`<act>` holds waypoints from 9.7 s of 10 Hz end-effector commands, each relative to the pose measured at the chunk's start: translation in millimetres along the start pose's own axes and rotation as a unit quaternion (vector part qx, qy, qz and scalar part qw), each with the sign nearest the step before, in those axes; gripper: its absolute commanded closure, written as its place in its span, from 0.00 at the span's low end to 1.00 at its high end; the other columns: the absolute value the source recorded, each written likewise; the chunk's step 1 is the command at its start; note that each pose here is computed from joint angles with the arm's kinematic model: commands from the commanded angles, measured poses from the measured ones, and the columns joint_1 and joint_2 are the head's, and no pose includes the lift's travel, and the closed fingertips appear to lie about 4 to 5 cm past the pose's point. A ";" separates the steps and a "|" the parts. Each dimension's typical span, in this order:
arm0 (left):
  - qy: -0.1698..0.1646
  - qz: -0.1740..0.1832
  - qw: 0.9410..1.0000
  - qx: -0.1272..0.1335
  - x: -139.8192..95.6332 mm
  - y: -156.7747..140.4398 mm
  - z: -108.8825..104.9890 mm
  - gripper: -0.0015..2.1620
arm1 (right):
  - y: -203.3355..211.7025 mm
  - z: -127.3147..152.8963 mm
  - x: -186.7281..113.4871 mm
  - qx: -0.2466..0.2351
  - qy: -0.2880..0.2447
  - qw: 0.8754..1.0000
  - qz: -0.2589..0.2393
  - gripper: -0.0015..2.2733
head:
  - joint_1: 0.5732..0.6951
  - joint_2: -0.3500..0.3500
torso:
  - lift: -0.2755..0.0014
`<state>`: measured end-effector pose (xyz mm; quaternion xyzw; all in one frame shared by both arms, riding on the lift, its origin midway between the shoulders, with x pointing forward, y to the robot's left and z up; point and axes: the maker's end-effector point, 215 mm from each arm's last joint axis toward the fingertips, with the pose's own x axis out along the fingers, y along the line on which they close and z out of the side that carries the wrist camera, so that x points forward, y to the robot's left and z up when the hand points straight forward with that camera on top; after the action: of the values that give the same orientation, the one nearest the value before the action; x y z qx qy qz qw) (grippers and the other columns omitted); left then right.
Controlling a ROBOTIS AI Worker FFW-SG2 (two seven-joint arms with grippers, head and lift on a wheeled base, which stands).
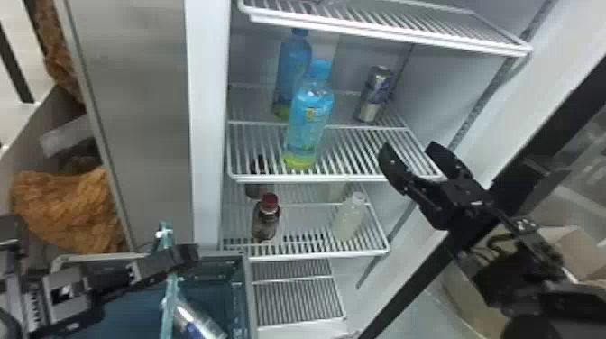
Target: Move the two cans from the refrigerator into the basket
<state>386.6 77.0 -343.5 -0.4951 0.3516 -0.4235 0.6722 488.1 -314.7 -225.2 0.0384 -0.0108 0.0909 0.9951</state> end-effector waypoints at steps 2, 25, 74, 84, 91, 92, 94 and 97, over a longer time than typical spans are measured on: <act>-0.001 0.000 1.000 -0.001 1.9 -0.2 0.7 0.55 | -21.3 1.3 13.0 0.004 -0.013 1.000 -0.027 0.06 | 1.00 0.06 | 0.87; 0.007 -0.007 1.000 -0.009 10.9 0.7 -4.5 0.55 | -75.7 -26.9 174.3 -0.002 0.027 0.995 -0.095 0.06 | 0.88 0.07 | 0.87; 0.002 -0.020 0.999 -0.026 6.5 3.6 -7.7 0.55 | 100.4 -42.6 -39.0 -0.019 0.156 0.985 0.066 0.56 | 1.00 0.16 | 0.87; -0.001 -0.028 0.999 -0.026 8.2 -0.7 -6.8 0.55 | 247.8 -162.8 -62.5 0.105 0.279 0.924 0.239 0.56 | 1.00 0.44 | 0.87; -0.002 -0.030 0.999 -0.024 8.8 -2.9 -5.8 0.55 | 305.3 -210.1 -40.2 0.159 0.288 0.887 0.322 0.28 | 1.00 0.61 | 0.87; -0.002 -0.030 0.999 -0.024 8.8 -2.9 -5.8 0.55 | 311.0 -207.9 -39.1 0.168 0.282 0.885 0.331 0.21 | 1.00 0.62 | 0.87; -0.002 -0.030 0.999 -0.025 8.5 -2.2 -6.8 0.55 | 315.3 -206.6 -40.9 0.181 0.279 0.881 0.337 0.13 | 1.00 0.64 | 0.87; -0.002 -0.030 0.999 -0.025 8.5 -2.2 -6.8 0.55 | 261.1 -194.6 -30.6 0.152 0.257 0.909 0.289 0.13 | 1.00 0.62 | 0.87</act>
<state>383.5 66.3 -343.4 -0.5228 0.3458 -0.4337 0.6473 408.4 -33.5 -402.7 0.1696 0.2545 0.3967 0.8655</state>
